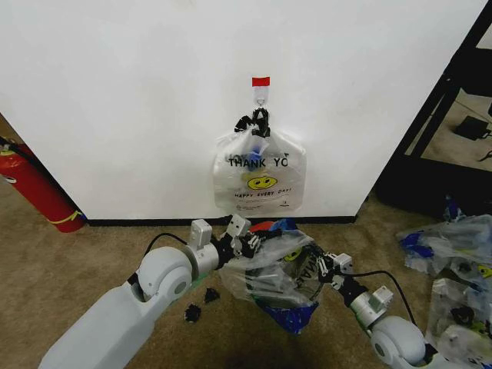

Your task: Pick up the garbage bag from the wall and place it over the trash bin.

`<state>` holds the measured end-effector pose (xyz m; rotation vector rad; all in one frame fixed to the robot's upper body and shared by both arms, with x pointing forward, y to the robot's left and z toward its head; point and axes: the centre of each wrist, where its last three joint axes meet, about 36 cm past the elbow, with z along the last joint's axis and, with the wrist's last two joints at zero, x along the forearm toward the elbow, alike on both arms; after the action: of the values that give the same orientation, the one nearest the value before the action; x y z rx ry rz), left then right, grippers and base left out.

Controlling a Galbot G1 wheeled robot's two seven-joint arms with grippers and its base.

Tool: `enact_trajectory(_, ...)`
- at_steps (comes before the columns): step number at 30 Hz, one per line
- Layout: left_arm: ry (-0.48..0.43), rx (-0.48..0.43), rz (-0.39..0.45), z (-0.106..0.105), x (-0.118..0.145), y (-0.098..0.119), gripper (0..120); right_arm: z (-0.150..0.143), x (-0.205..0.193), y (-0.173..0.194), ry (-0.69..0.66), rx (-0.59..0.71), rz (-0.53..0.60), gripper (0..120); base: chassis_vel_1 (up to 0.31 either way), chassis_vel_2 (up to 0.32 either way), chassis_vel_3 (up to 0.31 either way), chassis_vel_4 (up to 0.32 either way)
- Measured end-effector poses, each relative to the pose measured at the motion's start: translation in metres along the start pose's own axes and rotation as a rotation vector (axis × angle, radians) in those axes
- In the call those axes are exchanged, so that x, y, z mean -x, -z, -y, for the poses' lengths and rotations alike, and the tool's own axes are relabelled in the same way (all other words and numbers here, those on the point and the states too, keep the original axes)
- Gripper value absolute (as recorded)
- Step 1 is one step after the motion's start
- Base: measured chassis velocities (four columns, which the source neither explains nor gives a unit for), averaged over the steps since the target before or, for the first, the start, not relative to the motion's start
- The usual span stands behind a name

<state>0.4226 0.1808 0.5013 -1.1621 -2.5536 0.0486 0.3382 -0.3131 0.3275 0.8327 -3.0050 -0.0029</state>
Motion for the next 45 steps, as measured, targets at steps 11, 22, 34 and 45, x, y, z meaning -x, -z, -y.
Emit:
enact_trajectory(11,0.125,0.041,-0.049,-0.034,0.021,-0.018,0,0.006,-0.005,-0.004,0.142,0.057,0.050,0,0.000,0.000,0.000,0.000)
enact_trajectory(22,0.155,0.053,-0.040,-0.043,0.025,-0.027,0,-0.005,-0.003,-0.002,0.092,0.245,0.082,0,0.000,0.000,0.000,0.000)
enact_trajectory(34,0.080,-0.085,0.234,-0.033,0.008,-0.014,38,-0.032,0.000,-0.019,-0.059,0.333,-0.003,0,0.000,0.000,0.000,0.000)
enact_trajectory(45,0.264,-0.144,0.169,0.007,-0.024,-0.020,81,-0.048,0.013,-0.005,-0.274,0.481,0.004,0,0.000,0.000,0.000,0.000)
